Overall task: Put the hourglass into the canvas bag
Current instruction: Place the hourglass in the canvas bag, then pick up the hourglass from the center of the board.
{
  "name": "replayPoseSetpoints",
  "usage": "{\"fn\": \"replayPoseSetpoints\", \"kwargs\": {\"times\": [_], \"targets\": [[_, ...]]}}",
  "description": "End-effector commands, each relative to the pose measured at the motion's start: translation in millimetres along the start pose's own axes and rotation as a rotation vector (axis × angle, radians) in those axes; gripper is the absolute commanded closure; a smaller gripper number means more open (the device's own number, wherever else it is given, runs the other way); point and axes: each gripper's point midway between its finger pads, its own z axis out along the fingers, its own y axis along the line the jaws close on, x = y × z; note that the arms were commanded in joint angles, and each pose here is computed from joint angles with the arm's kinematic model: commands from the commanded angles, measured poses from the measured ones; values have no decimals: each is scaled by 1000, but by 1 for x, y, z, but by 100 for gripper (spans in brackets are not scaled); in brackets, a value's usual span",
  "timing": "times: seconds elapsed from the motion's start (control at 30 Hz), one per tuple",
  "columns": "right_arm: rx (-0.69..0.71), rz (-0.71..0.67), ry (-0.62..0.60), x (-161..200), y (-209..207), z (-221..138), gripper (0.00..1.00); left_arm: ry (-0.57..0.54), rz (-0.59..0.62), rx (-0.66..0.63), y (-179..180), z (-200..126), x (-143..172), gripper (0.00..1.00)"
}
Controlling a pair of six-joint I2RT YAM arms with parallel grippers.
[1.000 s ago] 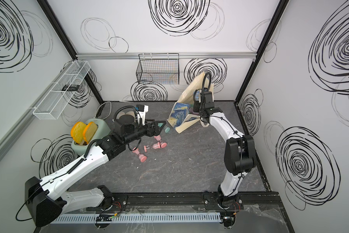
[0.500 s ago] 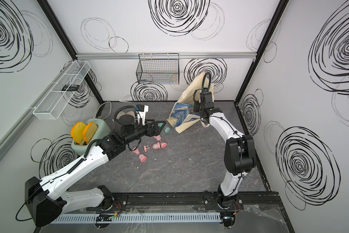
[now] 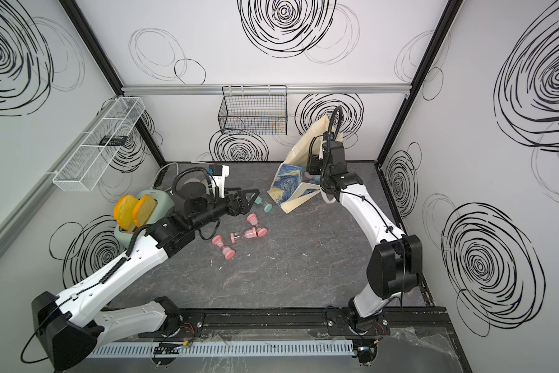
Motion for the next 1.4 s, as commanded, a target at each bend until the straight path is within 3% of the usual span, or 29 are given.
{"fn": "replayPoseSetpoints", "kwargs": {"times": [0.0, 0.2, 0.5, 0.73, 0.9, 1.1, 1.37], "targets": [[-48, -7, -29, -7, 18, -20, 30, -46, 11, -3, 3, -15, -14, 4], [-155, -49, -31, 1, 66, -56, 27, -53, 8, -82, 27, -41, -14, 4], [-289, -125, 69, 87, 131, -82, 25, -40, -4, -229, 67, -80, 10, 4], [-445, -188, 247, 186, 161, -68, 25, -19, -33, -247, 76, -90, 28, 4], [-400, -164, 396, 239, 156, -46, 25, -14, -59, -252, 81, -94, 39, 4], [-376, -219, 464, 280, 161, -22, 26, -1, -71, -263, 87, -94, 48, 4], [-409, -241, 489, 302, 175, -8, 27, -15, -83, -278, 92, -98, 54, 4]]}}
